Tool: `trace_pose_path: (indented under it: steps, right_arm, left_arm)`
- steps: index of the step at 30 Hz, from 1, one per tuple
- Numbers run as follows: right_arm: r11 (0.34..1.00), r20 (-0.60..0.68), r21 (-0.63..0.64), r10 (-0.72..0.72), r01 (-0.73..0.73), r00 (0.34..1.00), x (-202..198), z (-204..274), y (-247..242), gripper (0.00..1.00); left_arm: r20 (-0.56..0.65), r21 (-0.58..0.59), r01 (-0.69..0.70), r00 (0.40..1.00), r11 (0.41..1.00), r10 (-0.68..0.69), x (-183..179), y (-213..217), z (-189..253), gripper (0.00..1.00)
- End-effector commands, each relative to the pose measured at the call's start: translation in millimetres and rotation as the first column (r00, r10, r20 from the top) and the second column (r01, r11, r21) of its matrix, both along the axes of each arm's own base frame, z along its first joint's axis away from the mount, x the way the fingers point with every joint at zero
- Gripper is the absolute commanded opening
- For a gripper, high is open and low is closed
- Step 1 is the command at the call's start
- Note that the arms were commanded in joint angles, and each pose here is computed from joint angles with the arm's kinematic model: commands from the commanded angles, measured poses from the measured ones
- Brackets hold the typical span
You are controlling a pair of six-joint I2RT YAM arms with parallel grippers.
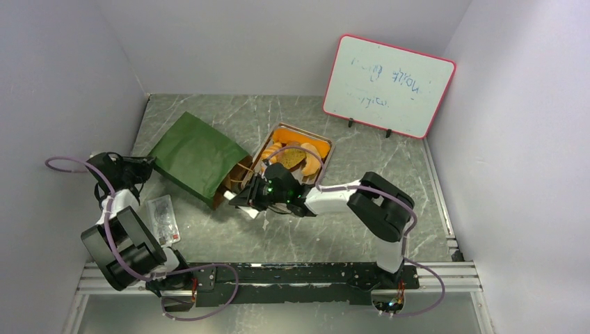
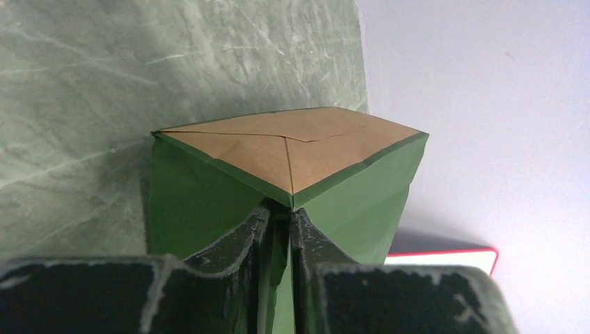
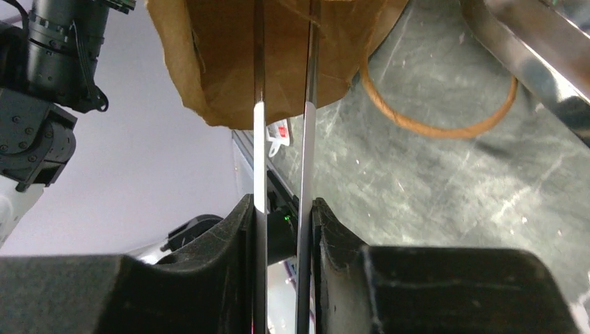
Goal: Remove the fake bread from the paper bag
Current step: Take out the fake bread from the paper bag.
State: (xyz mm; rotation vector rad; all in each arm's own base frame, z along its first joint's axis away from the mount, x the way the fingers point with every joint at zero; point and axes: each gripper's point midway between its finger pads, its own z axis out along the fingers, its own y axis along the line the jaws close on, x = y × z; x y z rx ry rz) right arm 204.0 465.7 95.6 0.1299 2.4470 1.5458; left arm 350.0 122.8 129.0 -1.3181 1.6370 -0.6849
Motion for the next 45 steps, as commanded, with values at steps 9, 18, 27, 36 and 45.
trace_pose_path:
  steps: [9, 18, 27, 36, 45]
  right_arm:
    - [0.994, 0.045, -0.105, 0.000, 0.005, 0.999, -13, 9, -39, 0.00]
    - [0.989, 0.061, -0.148, 0.022, -0.013, 0.998, -24, 25, -54, 0.00]
    - [0.991, 0.045, -0.130, 0.022, -0.017, 0.999, -39, 39, -67, 0.00]
    - [0.997, 0.061, -0.074, 0.015, -0.010, 0.998, -51, 78, -82, 0.00]
    - [0.995, 0.048, -0.102, 0.002, 0.003, 0.999, -63, 81, -106, 0.00]
  left_arm:
    - [0.067, -0.084, -0.178, 0.981, 0.981, 0.184, -7, 18, 18, 0.07]
    - [0.055, -0.129, -0.257, 0.963, 0.958, 0.266, -15, 25, 13, 0.07]
    - [0.043, -0.150, -0.298, 0.951, 0.943, 0.308, -17, 30, 11, 0.07]
    - [0.001, -0.141, -0.350, 0.935, 0.926, 0.354, -25, 35, -2, 0.07]
    - [-0.014, -0.153, -0.391, 0.919, 0.908, 0.393, -30, 38, -7, 0.07]
